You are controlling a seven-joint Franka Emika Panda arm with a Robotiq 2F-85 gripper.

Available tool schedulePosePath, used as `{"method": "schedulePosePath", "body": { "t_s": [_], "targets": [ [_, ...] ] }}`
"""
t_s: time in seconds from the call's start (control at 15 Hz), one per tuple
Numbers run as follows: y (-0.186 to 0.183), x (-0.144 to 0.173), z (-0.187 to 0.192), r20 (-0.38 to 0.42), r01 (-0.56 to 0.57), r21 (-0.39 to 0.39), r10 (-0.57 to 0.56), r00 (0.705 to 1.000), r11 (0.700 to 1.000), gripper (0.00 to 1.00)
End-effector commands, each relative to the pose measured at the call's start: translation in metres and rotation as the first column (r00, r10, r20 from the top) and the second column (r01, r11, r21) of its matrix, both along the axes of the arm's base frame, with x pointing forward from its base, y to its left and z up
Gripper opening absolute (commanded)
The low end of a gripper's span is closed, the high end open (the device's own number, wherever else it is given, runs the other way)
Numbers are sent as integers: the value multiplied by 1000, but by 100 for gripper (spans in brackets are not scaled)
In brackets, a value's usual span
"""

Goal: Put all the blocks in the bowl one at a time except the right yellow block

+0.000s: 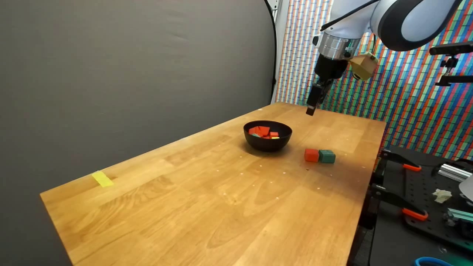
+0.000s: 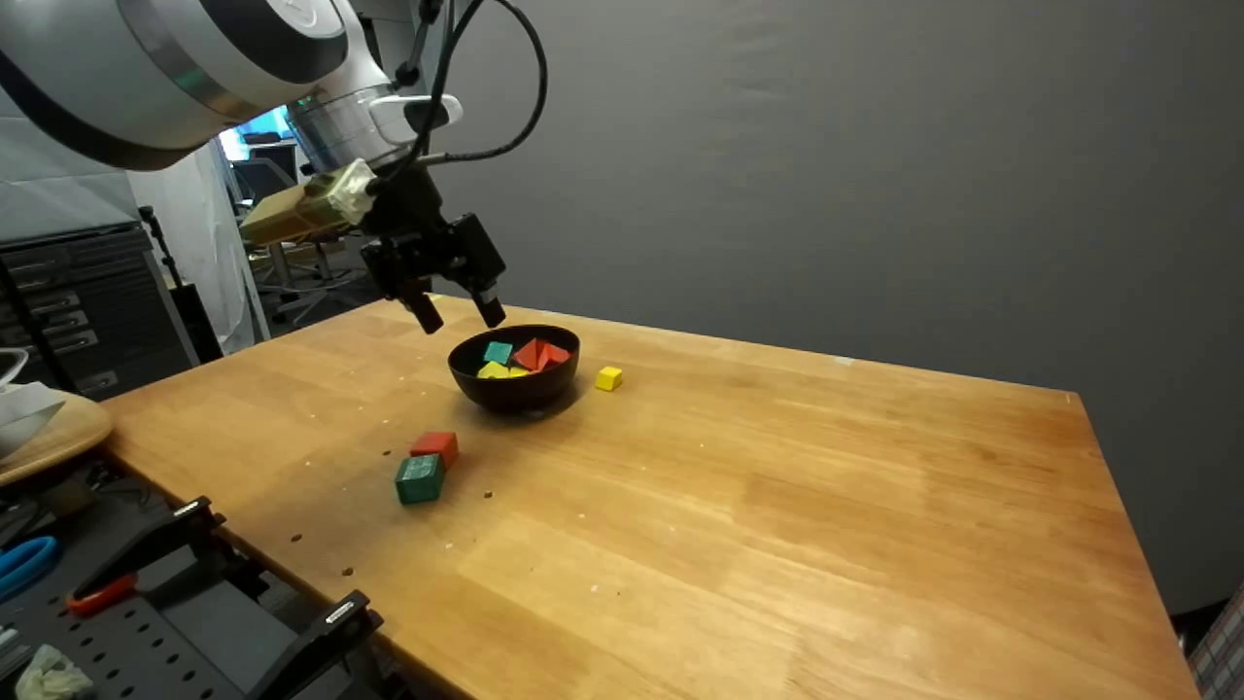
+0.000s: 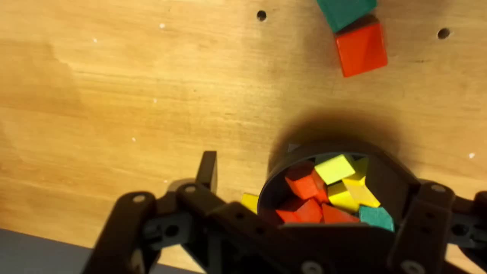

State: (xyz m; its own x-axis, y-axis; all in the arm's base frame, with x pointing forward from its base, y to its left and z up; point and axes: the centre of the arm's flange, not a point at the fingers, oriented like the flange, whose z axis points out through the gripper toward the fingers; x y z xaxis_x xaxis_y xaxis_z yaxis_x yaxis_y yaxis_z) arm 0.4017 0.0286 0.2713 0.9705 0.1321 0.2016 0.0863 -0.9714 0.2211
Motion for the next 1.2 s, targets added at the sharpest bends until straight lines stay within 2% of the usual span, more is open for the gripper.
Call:
{"method": "schedulePosePath", "body": {
  "t_s": [0.0, 0.07, 0.2, 0.4, 0.6, 0.67, 1.13],
  "targets": [
    [4, -3, -7, -16, -2, -1, 2, 1000, 1000, 100],
    [6, -4, -12, -28, -3, 0, 3, 1000, 1000, 100],
    [3, -2, -25, -95, -100, 24, 102, 990, 995, 100],
    [-4, 2, -49, -148, -270, 52, 275, 950, 962, 100],
    [-9, 7, -71, -167, -380, 144, 401, 901, 914, 100],
    [1, -8, -71, -162, -312, 79, 321, 933, 947, 100],
    [2, -14, -92, -189, -334, 129, 354, 916, 934, 100]
  ]
}}
